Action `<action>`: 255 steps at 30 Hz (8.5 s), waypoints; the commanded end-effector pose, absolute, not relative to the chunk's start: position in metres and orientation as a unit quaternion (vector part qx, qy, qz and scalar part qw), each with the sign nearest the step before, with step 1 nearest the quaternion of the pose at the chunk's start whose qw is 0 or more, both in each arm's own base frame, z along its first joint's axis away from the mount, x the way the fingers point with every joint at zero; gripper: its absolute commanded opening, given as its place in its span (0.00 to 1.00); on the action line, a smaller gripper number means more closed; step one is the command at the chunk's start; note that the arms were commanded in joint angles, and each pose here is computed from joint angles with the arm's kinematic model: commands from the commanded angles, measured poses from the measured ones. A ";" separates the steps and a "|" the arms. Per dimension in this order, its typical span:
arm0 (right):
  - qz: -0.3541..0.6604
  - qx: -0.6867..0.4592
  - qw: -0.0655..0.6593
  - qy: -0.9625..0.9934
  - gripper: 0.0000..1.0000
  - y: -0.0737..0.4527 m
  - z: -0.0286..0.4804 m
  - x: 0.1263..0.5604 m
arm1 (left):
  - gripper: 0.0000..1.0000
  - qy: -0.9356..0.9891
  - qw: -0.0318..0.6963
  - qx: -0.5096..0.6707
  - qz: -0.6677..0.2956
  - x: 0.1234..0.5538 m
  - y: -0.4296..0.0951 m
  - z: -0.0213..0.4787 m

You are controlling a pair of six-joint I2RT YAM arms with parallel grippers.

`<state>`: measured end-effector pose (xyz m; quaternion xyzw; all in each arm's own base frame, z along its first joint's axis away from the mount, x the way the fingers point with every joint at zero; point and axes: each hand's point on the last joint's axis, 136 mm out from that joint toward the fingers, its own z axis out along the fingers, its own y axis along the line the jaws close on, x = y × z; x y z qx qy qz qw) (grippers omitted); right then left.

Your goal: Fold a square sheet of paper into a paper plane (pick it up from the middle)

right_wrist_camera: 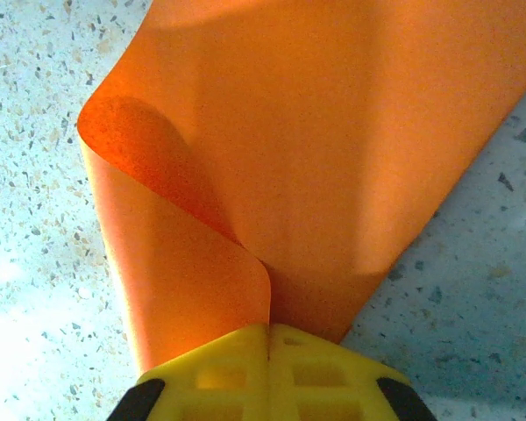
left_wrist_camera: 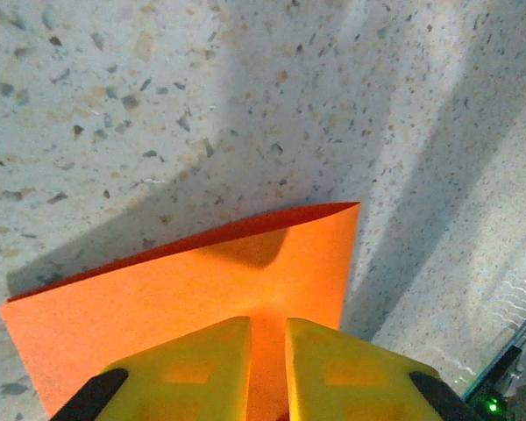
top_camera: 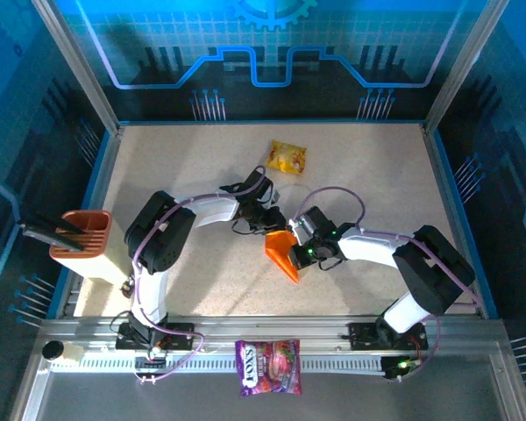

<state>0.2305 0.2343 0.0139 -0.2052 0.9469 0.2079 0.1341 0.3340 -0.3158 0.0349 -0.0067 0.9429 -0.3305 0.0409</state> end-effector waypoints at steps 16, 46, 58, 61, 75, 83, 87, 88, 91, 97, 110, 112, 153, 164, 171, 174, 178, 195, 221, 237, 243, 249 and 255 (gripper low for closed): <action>0.182 -0.193 0.115 0.957 0.00 0.224 -0.002 0.223 | 0.05 0.875 0.050 -0.118 -0.466 0.279 -0.326 0.085; 0.180 -0.195 0.110 0.958 0.00 0.223 -0.005 0.221 | 0.05 0.914 0.015 -0.158 -0.374 0.244 -0.307 0.008; 0.178 -0.195 0.108 0.958 0.00 0.223 -0.005 0.222 | 0.17 0.909 0.070 -0.082 -0.403 0.254 -0.320 0.055; 0.179 -0.196 0.107 0.958 0.00 0.224 -0.005 0.223 | 0.15 0.901 0.053 -0.089 -0.422 0.251 -0.327 0.055; 0.183 -0.197 0.105 0.957 0.00 0.225 -0.004 0.221 | 0.05 0.931 0.014 -0.133 -0.339 0.228 -0.300 -0.009; 0.205 -0.197 0.121 0.951 0.04 0.237 0.016 0.230 | 0.04 0.939 0.007 -0.123 -0.321 0.224 -0.295 -0.016; 0.228 -0.185 0.139 0.946 0.21 0.240 0.039 0.237 | 0.04 0.938 0.006 -0.123 -0.324 0.225 -0.297 -0.016; 0.233 -0.179 0.144 0.945 0.25 0.238 0.045 0.238 | 0.04 0.938 0.006 -0.123 -0.325 0.225 -0.298 -0.016; 0.256 -0.154 0.152 0.942 0.35 0.232 0.061 0.239 | 0.04 0.937 0.009 -0.125 -0.326 0.227 -0.298 -0.016; 0.346 -0.137 0.121 0.920 0.37 0.246 0.080 0.221 | 0.04 0.937 0.008 -0.124 -0.327 0.227 -0.299 -0.016; 0.326 -0.160 0.031 0.931 0.05 0.265 0.040 0.181 | 0.04 0.936 0.008 -0.123 -0.329 0.227 -0.300 -0.016; 0.307 -0.154 0.022 0.939 0.05 0.258 0.030 0.178 | 0.04 0.936 0.007 -0.121 -0.329 0.227 -0.300 -0.015; 0.303 -0.073 -0.008 0.950 0.09 0.209 -0.003 0.140 | 0.03 0.943 -0.002 -0.127 -0.309 0.223 -0.294 -0.028; 0.349 -0.094 0.052 0.931 0.08 0.229 0.048 0.168 | 0.03 0.943 -0.002 -0.122 -0.310 0.224 -0.296 -0.025; 0.340 -0.069 0.040 0.937 0.07 0.243 0.027 0.193 | 0.03 0.945 -0.002 -0.119 -0.304 0.224 -0.295 -0.024; 0.289 -0.052 0.011 0.956 0.03 0.226 0.003 0.185 | 0.03 0.944 0.004 -0.116 -0.309 0.228 -0.298 -0.019; 0.256 -0.057 -0.021 0.965 0.00 0.209 -0.016 0.167 | 0.05 0.941 0.010 -0.106 -0.320 0.236 -0.307 -0.009; 0.236 -0.032 -0.031 0.971 0.00 0.199 -0.025 0.168 | 0.02 0.928 0.029 -0.085 -0.363 0.222 -0.342 0.023; 0.208 -0.024 -0.032 0.977 0.00 0.185 -0.031 0.161 | 0.00 0.927 0.047 -0.178 -0.326 0.262 -0.256 -0.006; 0.214 -0.018 -0.031 0.976 0.00 0.188 -0.029 0.165 | 0.05 0.911 0.078 -0.082 -0.397 0.256 -0.320 0.043; 0.210 -0.019 -0.032 0.977 0.00 0.187 -0.030 0.163 | 0.04 0.913 0.073 -0.108 -0.386 0.259 -0.298 0.009; 0.211 -0.018 -0.032 0.977 0.00 0.186 -0.030 0.162 | 0.04 0.906 0.096 -0.134 -0.390 0.277 -0.260 0.000; 0.213 -0.020 -0.030 0.976 0.00 0.188 -0.029 0.164 | 0.04 0.907 0.105 -0.130 -0.387 0.282 -0.249 0.005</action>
